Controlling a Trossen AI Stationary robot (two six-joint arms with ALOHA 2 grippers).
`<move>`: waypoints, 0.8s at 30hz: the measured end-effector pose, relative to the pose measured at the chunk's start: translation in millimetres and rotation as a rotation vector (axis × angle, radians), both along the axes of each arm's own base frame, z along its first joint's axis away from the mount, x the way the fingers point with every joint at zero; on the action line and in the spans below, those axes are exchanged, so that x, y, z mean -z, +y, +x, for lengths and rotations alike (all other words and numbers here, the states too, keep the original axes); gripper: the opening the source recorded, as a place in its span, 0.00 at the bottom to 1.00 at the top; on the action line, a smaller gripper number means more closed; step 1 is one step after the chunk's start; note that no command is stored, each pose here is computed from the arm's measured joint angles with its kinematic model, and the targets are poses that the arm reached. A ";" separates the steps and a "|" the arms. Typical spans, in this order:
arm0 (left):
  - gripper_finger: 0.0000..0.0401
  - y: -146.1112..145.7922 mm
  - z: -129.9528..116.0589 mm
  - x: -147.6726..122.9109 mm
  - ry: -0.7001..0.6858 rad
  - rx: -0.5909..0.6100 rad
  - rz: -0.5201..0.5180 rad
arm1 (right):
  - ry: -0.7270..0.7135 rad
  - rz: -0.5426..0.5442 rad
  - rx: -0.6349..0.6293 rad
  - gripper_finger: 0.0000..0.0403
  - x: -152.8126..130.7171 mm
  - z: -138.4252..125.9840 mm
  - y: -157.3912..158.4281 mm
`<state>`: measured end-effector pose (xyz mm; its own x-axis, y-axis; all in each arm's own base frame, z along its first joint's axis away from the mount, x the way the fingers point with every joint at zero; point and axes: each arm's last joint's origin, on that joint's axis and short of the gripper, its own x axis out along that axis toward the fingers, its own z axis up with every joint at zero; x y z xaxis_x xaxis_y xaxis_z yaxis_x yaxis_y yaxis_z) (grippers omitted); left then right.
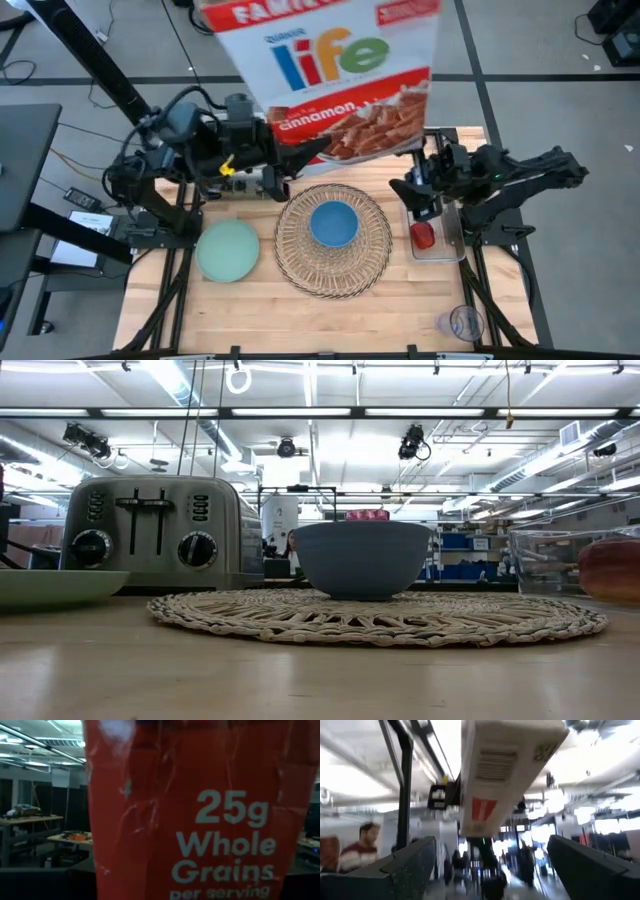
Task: Arrange a breakfast setting
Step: Pour the cereal into the bowl
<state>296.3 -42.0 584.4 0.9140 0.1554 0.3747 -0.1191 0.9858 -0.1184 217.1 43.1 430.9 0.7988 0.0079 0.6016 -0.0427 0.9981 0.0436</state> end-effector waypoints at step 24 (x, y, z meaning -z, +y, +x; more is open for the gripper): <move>0.59 9.7 57.5 26.9 -0.027 0.042 0.015 | -0.176 -0.007 -0.068 0.97 -37.7 11.3 -4.7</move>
